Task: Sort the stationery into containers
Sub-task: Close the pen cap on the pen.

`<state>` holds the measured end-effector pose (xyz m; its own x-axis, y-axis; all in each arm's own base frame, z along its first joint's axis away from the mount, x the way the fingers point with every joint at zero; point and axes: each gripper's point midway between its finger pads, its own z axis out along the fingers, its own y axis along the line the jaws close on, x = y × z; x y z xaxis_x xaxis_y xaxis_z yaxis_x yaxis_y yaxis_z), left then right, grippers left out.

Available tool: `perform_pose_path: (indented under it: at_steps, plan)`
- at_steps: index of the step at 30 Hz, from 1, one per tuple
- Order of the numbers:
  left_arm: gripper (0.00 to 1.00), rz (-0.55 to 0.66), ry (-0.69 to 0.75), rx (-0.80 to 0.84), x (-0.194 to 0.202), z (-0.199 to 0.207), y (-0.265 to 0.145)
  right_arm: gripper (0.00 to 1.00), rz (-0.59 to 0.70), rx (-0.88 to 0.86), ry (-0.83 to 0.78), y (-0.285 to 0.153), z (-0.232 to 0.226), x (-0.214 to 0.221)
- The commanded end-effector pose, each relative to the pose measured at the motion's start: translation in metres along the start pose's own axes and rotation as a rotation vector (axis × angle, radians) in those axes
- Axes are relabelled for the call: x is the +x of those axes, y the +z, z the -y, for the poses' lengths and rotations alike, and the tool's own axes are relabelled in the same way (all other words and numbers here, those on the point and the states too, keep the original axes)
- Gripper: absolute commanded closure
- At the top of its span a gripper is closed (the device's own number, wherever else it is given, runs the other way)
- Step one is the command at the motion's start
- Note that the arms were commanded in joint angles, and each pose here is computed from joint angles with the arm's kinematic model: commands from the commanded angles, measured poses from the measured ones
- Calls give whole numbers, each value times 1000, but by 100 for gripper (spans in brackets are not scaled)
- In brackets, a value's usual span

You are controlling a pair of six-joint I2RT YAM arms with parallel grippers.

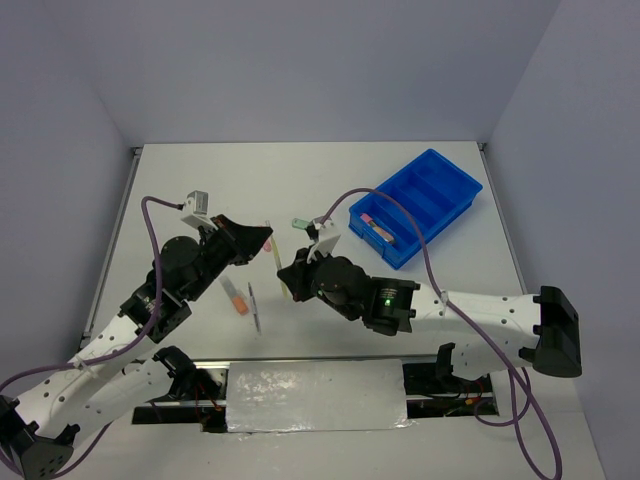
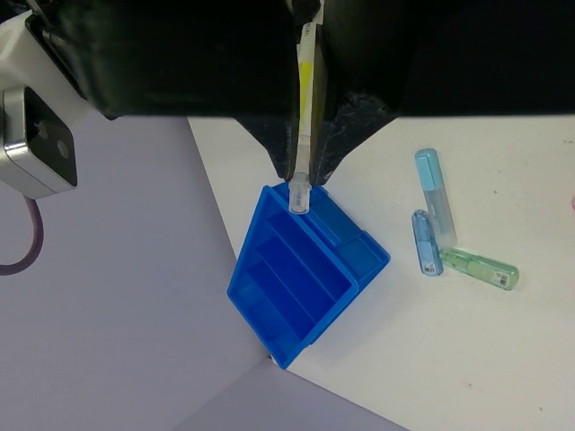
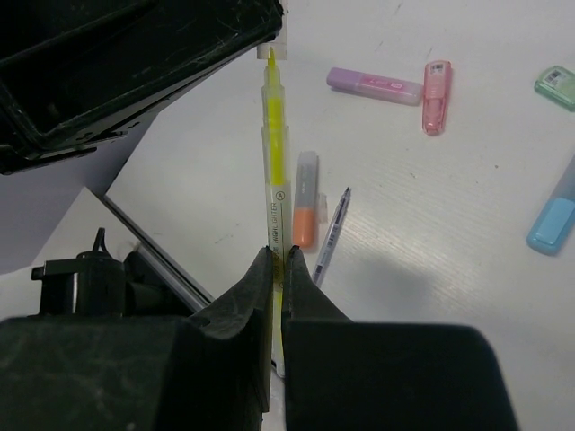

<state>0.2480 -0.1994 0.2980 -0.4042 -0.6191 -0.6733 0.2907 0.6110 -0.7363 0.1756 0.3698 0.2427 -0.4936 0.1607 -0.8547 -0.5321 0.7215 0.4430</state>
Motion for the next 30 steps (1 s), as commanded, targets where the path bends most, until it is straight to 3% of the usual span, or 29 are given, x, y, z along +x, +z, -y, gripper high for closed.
perform_pose_path:
  at_steps: [1,11,25,29,30]
  plan:
    - [100,40,8,55,-14,17,-3,100,59,-4,27,-1,-11,-26]
    - [100,19,13,83,-6,18,-2,100,77,-4,29,3,-14,-39]
    - [100,-44,94,122,11,15,-2,100,194,-57,60,-1,-29,-98]
    - [70,-96,115,192,16,31,-3,100,228,-110,-32,1,-31,-97]
    - [67,-101,132,202,16,34,-3,100,243,-124,-32,-2,-34,-100]
